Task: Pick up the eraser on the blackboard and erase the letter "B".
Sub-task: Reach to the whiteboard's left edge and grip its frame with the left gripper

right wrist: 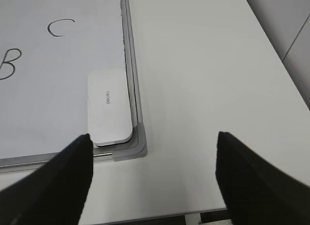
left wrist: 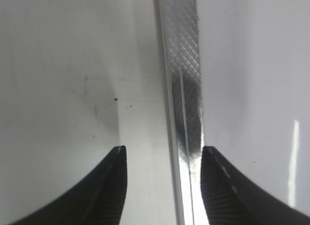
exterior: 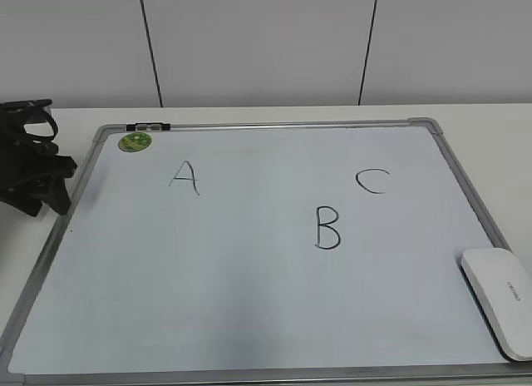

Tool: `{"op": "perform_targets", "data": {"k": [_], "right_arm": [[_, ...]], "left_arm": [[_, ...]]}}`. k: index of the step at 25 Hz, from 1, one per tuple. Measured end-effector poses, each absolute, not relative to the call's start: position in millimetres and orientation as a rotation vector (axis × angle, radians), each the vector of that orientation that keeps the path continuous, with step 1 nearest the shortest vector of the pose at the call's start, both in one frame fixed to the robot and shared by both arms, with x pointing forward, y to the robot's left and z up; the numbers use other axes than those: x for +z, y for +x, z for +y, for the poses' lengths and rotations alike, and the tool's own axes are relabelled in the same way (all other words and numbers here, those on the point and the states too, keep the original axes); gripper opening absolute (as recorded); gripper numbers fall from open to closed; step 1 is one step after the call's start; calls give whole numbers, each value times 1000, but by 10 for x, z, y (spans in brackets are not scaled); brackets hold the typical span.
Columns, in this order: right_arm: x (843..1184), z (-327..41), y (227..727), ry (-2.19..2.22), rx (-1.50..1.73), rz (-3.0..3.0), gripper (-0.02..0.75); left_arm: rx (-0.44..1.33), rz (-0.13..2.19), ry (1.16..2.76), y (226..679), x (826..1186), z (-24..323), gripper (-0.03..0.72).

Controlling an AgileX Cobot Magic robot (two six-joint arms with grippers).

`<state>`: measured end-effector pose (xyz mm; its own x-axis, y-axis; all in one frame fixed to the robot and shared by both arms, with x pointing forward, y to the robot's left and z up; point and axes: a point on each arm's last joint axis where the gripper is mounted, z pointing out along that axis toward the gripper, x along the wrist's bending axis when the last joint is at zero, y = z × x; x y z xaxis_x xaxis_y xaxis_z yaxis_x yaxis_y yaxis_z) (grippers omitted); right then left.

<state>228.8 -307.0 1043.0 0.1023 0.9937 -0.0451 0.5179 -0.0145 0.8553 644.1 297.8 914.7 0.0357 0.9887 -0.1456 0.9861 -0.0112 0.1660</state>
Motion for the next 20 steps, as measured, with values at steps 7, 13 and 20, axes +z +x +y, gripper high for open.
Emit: {"op": "perform_targets", "data": {"k": [7, 13, 20], "right_arm": [[10430, -3070, 2288, 1633, 804, 1512, 587], [10430, -3070, 2288, 1633, 804, 1512, 586], [10430, -3070, 2288, 1633, 804, 1512, 587]], "left_arm": [[-9, 2052, 2101, 6449, 9040, 2978, 352], [-41, 2062, 2094, 6462, 9002, 2967, 204], [-80, 2072, 2075, 6468, 8992, 2948, 46]]}}
